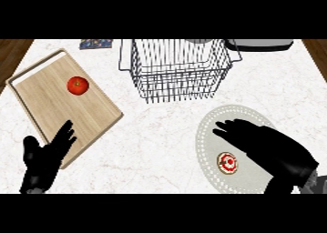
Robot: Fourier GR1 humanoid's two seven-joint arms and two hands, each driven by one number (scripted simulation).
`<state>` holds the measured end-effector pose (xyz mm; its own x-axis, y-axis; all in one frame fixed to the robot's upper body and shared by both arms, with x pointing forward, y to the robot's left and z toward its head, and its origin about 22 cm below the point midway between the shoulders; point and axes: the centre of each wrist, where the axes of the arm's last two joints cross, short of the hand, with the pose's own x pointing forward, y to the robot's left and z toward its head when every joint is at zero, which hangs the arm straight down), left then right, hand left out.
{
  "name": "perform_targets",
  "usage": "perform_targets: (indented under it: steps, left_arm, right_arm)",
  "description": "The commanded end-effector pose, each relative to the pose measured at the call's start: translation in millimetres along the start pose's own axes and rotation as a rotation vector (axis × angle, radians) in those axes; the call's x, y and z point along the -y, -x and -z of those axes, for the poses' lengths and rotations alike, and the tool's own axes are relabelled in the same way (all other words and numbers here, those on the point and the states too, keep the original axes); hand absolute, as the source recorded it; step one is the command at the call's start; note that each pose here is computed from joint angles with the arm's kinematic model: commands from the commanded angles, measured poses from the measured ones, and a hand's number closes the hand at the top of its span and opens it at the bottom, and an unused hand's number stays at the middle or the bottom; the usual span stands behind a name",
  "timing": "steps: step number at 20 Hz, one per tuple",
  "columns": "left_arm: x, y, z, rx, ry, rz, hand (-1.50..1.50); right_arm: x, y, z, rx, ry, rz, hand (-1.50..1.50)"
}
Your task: Pick the cupcake from the placemat and place it in the basket
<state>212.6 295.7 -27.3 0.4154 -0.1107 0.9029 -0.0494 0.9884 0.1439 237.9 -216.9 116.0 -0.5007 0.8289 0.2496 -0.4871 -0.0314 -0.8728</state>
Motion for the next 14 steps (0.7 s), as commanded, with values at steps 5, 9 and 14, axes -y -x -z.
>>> perform_targets:
  steps: [5, 9, 14]
  left_arm:
    - [11, 27, -17, -0.126, 0.006, 0.021, 0.0]
    - [2, 18, 0, -0.104, -0.012, -0.002, 0.0]
    - [7, 32, -2, -0.125, 0.013, 0.021, 0.0]
  right_arm:
    - [-27, 15, 28, 0.004, -0.003, 0.004, -1.5]
    - [-22, -3, 37, 0.01, -0.004, -0.012, -1.5]
    - [-48, 11, 42, -0.05, -0.101, -0.082, -1.5]
